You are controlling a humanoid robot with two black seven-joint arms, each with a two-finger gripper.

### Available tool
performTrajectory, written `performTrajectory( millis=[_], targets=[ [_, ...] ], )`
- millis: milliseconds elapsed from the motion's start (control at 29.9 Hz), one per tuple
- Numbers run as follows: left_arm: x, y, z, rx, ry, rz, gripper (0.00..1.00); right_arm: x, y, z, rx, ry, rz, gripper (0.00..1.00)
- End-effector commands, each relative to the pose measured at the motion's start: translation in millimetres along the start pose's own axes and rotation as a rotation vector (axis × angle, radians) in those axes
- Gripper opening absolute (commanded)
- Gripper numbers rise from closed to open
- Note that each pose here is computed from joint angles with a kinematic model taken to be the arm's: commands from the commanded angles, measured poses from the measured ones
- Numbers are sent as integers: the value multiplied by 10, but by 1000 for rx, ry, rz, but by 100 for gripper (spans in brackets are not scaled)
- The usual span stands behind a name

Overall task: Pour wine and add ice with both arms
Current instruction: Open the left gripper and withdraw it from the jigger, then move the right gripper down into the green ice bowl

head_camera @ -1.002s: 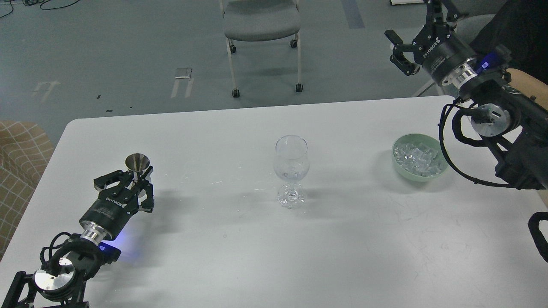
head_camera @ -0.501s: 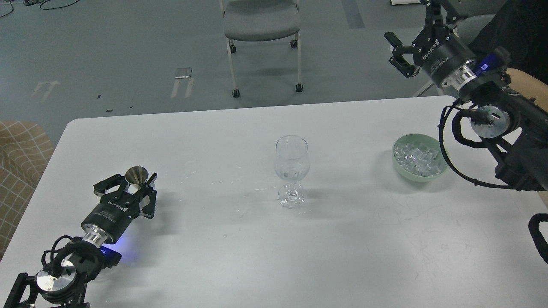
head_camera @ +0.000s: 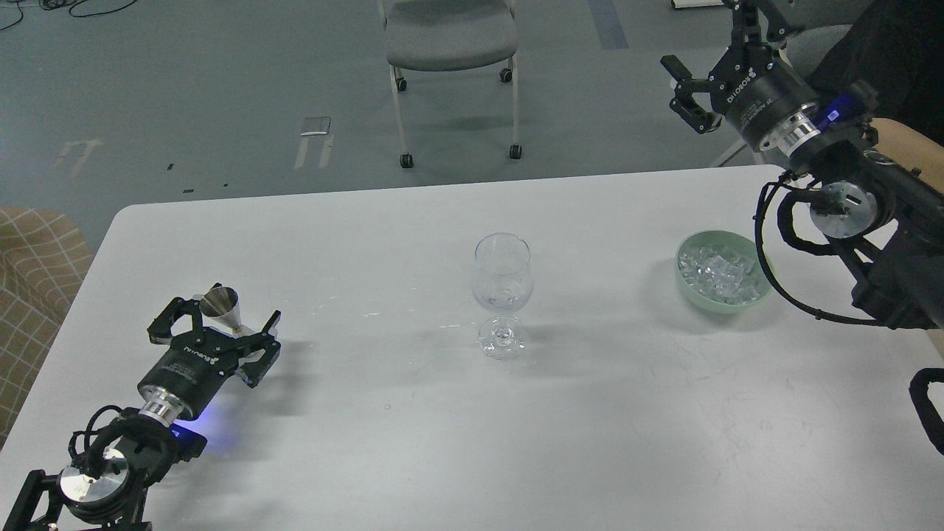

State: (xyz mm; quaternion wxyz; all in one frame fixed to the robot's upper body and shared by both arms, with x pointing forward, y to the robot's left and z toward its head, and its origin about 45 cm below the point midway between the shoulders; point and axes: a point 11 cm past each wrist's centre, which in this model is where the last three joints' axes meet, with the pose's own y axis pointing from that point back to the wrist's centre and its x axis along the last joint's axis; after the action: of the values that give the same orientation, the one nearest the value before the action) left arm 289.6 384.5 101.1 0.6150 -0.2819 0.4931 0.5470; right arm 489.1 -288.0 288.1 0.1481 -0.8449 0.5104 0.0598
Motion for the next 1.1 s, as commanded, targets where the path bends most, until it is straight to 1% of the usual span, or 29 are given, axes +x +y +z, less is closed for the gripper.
performTrajectory(
  millis=[0,267,434,635,768,902,969,1036,1069],
  targets=[
    [5,40,19,-1,-15,-12,98,-8,-4,-3,1,-1,-3,100],
    [118,226,141,-9,-42,25,98,-13,-6,-4,1,-1,-4,100],
    [264,393,103,-10,-28,69,98,-21,-10,-9,4,-2,-6,100],
    [408,720,364,-25,-81,146,98,-32,-18,-15,4,-2,-10,100],
    [496,1022,725,-94,-111,209,98,-25,-10,-10,2,-1,-9,100],
    [460,1101,966,-141,-138,219,98,-24,-11,-13,3,-2,-8,100],
    [321,1082,1209,-155,-198,210,98,-5,-3,-33,3,5,-6,100],
    [186,1021,1372,-164,-237,189,98,-7,-14,-56,5,10,-8,100],
    [38,941,1517,-173,-274,164,98,-12,-27,-79,4,26,-14,100]
  ],
)
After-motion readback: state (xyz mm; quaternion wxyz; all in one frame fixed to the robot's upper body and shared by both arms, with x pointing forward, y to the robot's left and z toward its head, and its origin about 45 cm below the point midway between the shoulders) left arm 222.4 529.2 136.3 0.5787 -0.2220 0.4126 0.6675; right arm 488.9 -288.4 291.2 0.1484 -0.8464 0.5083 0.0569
